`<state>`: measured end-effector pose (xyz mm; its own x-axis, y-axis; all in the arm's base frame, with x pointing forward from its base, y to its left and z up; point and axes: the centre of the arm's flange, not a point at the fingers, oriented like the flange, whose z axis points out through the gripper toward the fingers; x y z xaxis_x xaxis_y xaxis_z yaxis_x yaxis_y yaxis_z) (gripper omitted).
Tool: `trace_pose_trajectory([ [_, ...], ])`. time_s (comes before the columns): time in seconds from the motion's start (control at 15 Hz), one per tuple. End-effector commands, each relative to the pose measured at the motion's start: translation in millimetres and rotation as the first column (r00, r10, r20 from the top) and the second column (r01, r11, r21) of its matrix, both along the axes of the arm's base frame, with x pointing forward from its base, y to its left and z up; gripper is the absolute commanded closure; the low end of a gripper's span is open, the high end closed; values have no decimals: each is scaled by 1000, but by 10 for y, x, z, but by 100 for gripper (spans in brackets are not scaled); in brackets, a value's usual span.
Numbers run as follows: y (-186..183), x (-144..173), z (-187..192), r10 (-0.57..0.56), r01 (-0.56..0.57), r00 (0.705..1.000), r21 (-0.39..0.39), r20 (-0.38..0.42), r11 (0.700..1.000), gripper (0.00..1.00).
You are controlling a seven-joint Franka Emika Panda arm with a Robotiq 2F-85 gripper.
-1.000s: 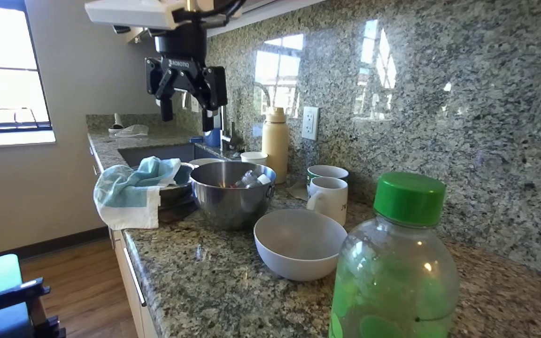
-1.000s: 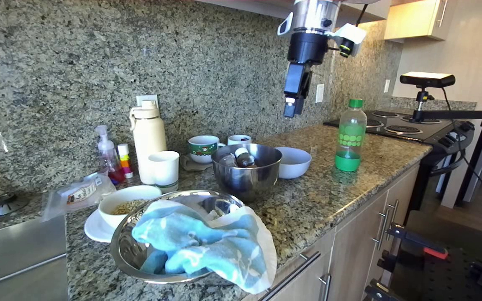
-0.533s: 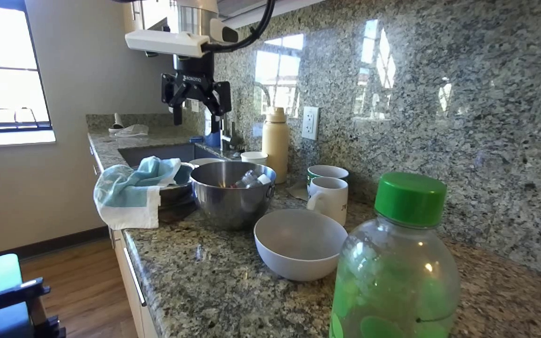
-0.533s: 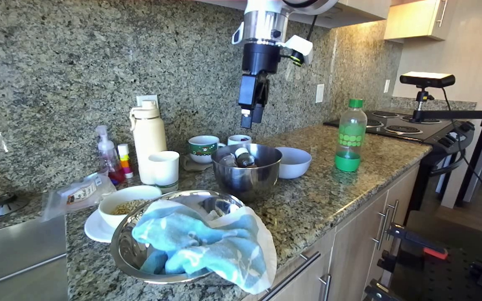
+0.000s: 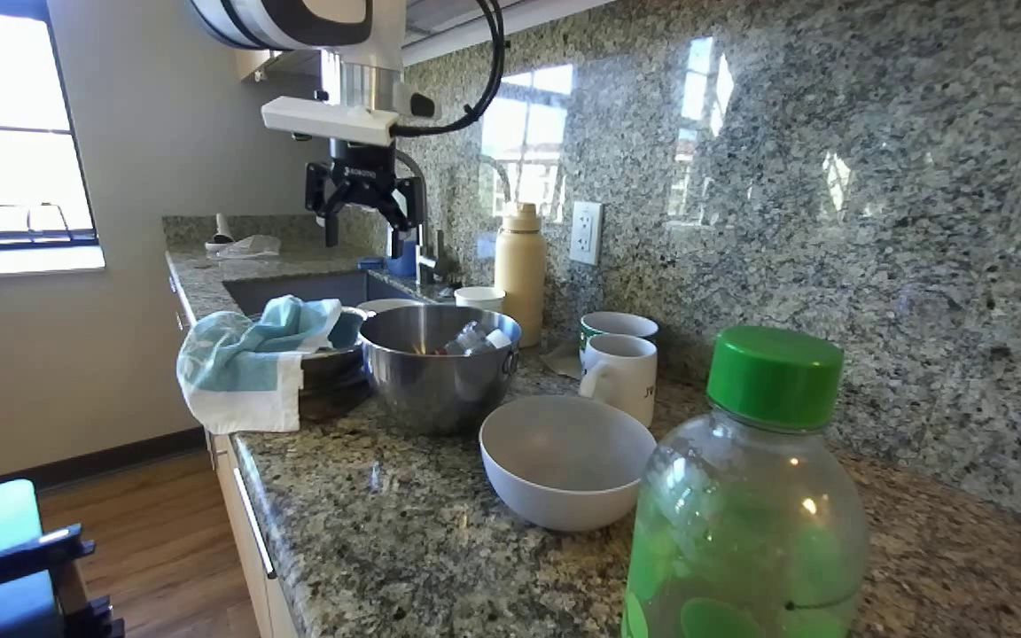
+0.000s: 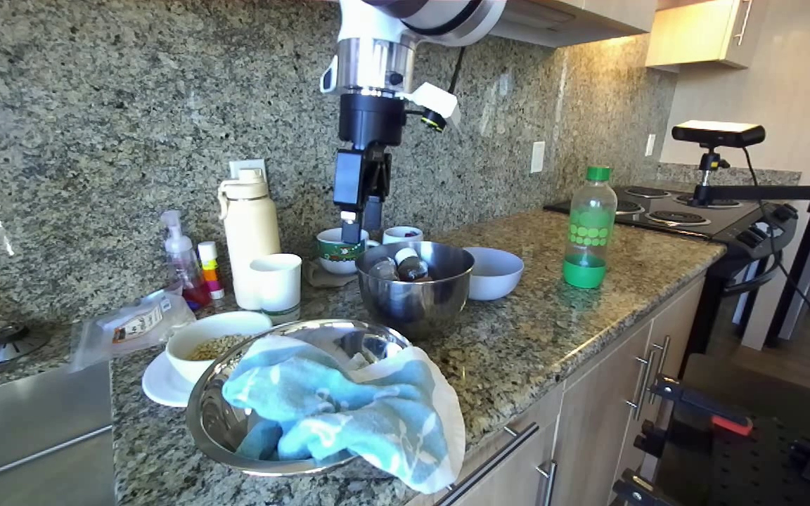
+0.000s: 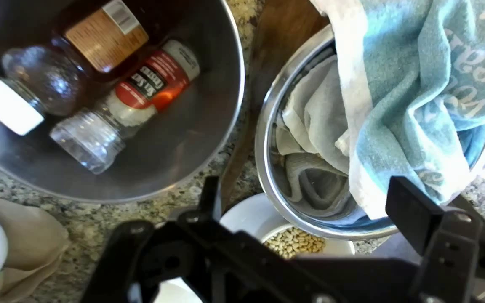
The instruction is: Use the blue and white towel from the silver bowl to wipe the grey bowl, return the towel to the silver bowl on the left
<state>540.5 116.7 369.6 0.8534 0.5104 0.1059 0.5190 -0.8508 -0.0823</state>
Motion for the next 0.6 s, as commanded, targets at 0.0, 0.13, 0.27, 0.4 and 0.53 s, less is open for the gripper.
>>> trace_pose_trajectory([
  [0.0,336,127,-159,64,-64,998,25,16,998,0],
  [0.13,520,109,-262,90,-91,996,34,18,995,0],
  [0.27,676,74,-351,115,-116,993,43,24,992,0],
  [0.4,808,32,-424,136,-138,990,54,31,989,0],
  [0.53,913,8,-483,150,-152,988,63,33,986,0],
])
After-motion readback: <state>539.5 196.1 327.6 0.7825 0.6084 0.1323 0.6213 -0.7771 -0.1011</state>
